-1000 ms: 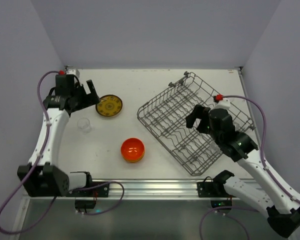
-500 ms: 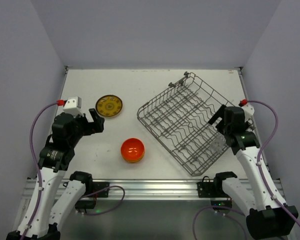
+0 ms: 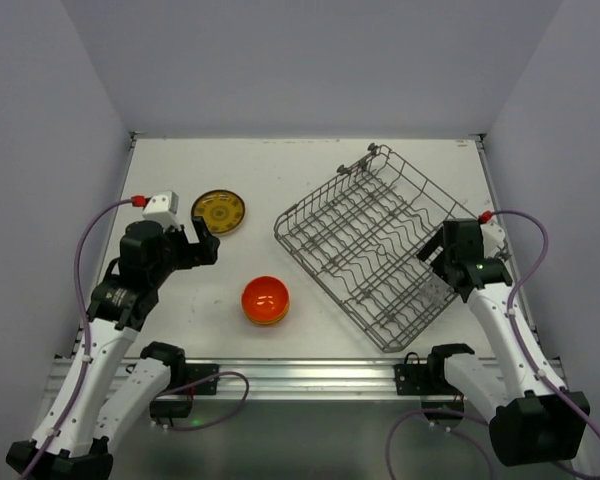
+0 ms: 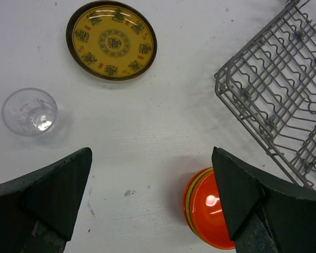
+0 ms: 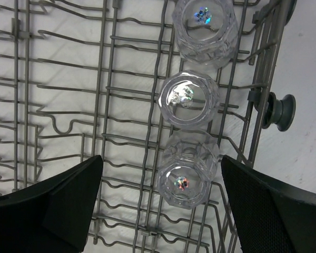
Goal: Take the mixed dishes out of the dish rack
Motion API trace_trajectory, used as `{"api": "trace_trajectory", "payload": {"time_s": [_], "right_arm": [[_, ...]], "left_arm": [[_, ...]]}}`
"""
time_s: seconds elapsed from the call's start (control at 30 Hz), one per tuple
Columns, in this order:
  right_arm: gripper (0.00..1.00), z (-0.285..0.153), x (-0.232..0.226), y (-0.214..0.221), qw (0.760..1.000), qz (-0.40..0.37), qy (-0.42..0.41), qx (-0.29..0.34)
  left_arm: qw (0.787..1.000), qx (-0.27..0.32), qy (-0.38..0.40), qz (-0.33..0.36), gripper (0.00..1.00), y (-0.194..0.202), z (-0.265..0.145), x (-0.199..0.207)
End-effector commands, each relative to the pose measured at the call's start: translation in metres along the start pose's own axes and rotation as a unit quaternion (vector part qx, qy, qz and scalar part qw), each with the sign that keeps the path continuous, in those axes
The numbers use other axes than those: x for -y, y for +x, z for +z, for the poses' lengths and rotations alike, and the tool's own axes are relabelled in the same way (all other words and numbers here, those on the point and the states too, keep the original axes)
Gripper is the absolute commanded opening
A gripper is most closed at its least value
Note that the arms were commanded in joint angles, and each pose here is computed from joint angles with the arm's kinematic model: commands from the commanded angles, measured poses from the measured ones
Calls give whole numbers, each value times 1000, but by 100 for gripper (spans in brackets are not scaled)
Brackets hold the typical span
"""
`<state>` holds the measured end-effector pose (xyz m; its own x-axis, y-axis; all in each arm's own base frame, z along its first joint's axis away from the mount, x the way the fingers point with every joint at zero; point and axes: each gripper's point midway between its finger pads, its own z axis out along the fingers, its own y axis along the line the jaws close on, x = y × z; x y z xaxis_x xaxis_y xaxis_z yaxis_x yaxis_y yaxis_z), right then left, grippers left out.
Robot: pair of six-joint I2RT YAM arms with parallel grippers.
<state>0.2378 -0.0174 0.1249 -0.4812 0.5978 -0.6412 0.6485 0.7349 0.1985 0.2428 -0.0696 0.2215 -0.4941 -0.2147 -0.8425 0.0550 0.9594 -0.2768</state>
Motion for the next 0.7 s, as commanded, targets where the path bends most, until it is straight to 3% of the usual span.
{"api": "trace_trajectory", "payload": {"time_s": [0.0,0.43,0.67], "right_arm": [[95,0,15,4,999,4,36,-4],[93,11,18,35,997,25,47,-58],[91,13,24,38,996,29,60,-57]], "left_arm": [[1000,25,8,-2,100,-12,-1,5],[1000,24,16,1,100,-11,-1,9],[1000,20,17,1,100,-10,0,9]]}}
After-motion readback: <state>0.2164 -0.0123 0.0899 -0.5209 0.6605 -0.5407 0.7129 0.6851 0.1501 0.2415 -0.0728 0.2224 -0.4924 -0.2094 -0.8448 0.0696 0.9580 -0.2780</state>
